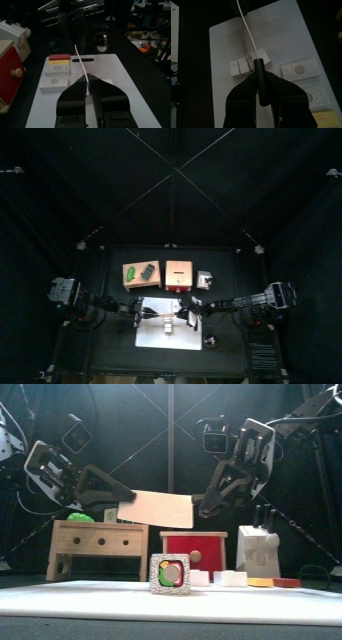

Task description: Regrasp knife

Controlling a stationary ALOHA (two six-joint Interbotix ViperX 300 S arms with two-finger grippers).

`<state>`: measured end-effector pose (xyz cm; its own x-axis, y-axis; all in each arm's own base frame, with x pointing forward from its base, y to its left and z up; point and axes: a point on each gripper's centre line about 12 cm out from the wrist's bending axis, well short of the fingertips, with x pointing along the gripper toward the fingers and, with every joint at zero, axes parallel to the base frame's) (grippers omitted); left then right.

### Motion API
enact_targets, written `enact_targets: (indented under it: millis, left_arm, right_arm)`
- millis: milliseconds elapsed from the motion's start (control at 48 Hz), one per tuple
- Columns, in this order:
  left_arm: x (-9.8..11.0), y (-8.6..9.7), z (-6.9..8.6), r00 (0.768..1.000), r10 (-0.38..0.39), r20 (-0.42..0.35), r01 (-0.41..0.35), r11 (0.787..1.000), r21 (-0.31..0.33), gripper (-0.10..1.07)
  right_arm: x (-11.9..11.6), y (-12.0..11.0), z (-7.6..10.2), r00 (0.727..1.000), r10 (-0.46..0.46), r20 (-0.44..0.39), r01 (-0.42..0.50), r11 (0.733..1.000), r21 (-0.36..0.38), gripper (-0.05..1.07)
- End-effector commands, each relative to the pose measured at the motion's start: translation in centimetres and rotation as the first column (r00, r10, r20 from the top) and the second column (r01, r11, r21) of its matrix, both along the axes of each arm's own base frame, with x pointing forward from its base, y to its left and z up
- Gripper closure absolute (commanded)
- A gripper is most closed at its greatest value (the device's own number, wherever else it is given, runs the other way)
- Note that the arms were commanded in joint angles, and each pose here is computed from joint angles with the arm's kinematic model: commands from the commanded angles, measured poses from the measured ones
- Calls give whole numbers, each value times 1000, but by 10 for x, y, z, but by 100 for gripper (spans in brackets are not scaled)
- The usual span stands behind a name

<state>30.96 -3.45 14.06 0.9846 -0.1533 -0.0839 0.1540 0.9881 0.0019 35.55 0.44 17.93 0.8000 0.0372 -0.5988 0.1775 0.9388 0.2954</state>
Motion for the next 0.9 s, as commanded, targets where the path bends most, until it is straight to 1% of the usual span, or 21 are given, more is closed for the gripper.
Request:
enact_targets:
  millis: [0, 83, 208, 292, 375, 500, 583, 667, 771, 875]
  left_arm:
    - [5, -11, 8, 999, -38, 34, 38, 999, 0, 54]
    - [5, -11, 7, 999, -39, 29, 39, 999, 1, 54]
    - [5, -10, 6, 999, -29, 22, 29, 1000, 0, 54]
    - [6, -7, 7, 1000, -16, 23, 16, 1000, -4, 54]
    - [6, -6, 7, 1000, -3, 22, 4, 1000, -11, 54]
    - [7, 1, 7, 998, 57, 18, -56, 998, -41, 54]
    - [7, 5, 7, 995, 101, 14, -100, 993, -64, 54]
    - [7, 7, 6, 992, 126, 9, -125, 989, -77, 54]
    - [7, 3, 7, 993, 121, 11, -120, 989, -81, 54]
    - [9, -3, 7, 994, 104, 14, -103, 991, -83, 54]
  right_arm:
    - [1, -20, 12, 999, -41, 35, 41, 999, -6, 57]
    - [-2, -24, 11, 999, -31, 36, 32, 999, -19, 57]
    - [-4, -26, 12, 999, 15, 43, -14, 1000, -27, 57]
    - [-5, -27, 11, 998, 43, 41, -41, 998, -49, 57]
    - [-6, -30, 10, 998, 52, 36, -49, 996, -72, 57]
    - [-7, -33, 7, 998, 52, 19, -50, 992, -113, 57]
    - [-10, -37, 3, 999, 35, 1, -34, 986, -165, 57]
    - [-9, -35, 4, 1000, 24, 1, -23, 984, -176, 57]
    - [-9, -33, 7, 1000, 13, 10, -11, 986, -166, 57]
    - [-9, -26, 9, 1000, 27, 14, -24, 986, -166, 57]
